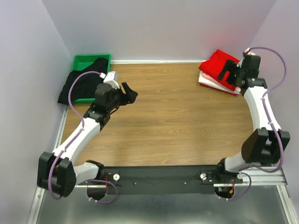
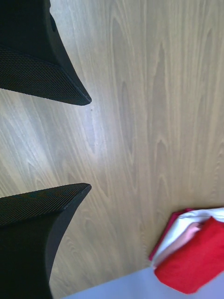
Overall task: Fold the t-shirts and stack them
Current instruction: Reset both grippers
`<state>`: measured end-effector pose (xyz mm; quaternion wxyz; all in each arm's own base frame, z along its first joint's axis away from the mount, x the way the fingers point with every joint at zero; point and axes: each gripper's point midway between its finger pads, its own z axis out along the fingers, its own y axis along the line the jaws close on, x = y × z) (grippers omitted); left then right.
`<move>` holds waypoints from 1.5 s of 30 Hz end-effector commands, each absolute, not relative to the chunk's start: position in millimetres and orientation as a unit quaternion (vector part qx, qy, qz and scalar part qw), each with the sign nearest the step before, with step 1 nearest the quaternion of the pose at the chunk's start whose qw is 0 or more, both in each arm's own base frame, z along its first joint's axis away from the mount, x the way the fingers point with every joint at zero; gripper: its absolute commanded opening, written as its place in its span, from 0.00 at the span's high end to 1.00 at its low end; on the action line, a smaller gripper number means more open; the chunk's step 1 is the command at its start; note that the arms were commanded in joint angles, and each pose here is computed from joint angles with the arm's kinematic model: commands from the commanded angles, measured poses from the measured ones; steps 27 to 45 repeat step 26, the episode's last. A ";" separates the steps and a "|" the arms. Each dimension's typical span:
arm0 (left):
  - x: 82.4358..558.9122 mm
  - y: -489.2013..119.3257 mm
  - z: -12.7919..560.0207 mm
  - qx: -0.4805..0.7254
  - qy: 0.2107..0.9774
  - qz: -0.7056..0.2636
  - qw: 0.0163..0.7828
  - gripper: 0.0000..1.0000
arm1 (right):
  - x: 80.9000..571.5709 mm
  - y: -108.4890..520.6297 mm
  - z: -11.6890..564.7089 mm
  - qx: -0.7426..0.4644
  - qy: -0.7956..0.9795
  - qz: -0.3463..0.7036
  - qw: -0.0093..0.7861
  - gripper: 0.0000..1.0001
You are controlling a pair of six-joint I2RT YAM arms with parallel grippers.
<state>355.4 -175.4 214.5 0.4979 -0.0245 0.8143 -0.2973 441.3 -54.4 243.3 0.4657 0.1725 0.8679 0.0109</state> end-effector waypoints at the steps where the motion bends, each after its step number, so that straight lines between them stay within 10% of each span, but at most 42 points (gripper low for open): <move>1: 355.9 -155.0 232.2 -0.071 0.788 -0.274 0.547 0.25 | 419.7 3.8 227.5 0.123 0.870 0.134 0.458 0.00; 45: 314.1 -115.2 253.3 -0.112 0.757 -0.242 0.597 0.25 | 345.8 46.8 156.3 0.102 0.892 0.188 0.398 0.00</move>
